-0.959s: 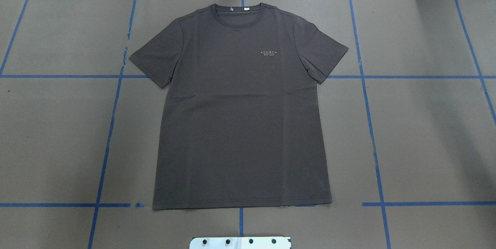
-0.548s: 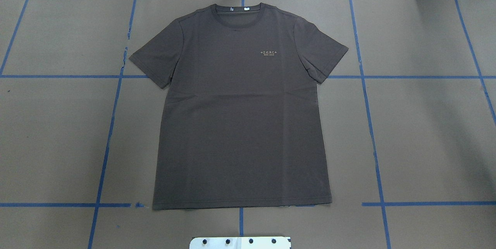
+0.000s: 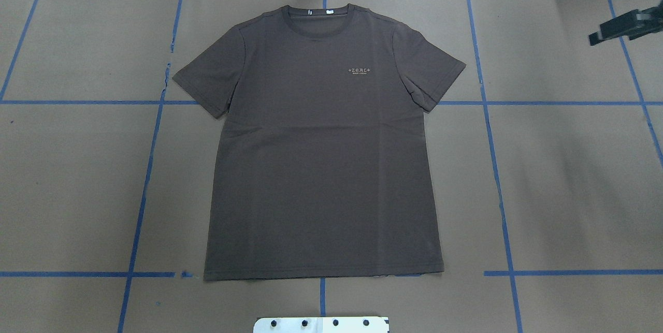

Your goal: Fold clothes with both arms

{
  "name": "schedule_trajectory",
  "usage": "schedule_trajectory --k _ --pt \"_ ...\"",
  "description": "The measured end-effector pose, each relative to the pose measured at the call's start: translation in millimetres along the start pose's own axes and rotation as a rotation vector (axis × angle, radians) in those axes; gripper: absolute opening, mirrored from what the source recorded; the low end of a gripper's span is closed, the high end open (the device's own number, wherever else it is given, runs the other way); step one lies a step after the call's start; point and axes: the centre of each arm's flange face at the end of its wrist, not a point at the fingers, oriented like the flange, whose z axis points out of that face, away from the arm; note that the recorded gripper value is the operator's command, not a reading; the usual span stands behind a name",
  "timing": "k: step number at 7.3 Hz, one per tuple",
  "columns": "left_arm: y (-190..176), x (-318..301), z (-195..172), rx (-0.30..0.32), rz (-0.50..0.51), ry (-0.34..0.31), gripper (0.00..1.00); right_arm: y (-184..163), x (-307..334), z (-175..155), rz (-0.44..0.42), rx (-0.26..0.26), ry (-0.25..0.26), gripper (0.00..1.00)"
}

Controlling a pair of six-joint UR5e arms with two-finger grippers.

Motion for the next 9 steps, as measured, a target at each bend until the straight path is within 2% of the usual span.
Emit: schedule_trajectory --k 2,4,7,9 --pt "0 0 0 0.008 0.006 -0.001 1.0 -22 -65 92 0.095 0.079 -0.004 0.73" --pt "1 0 0 0.009 0.008 -0.001 1.0 -26 -122 157 0.156 0.126 0.025 0.7" --pt "1 -1 1 0.009 0.009 -0.003 1.0 -20 -144 210 0.172 0.15 0.071 0.66" --pt "1 -1 1 0.009 0.009 -0.003 1.0 -24 -146 225 0.173 0.155 0.093 0.63"
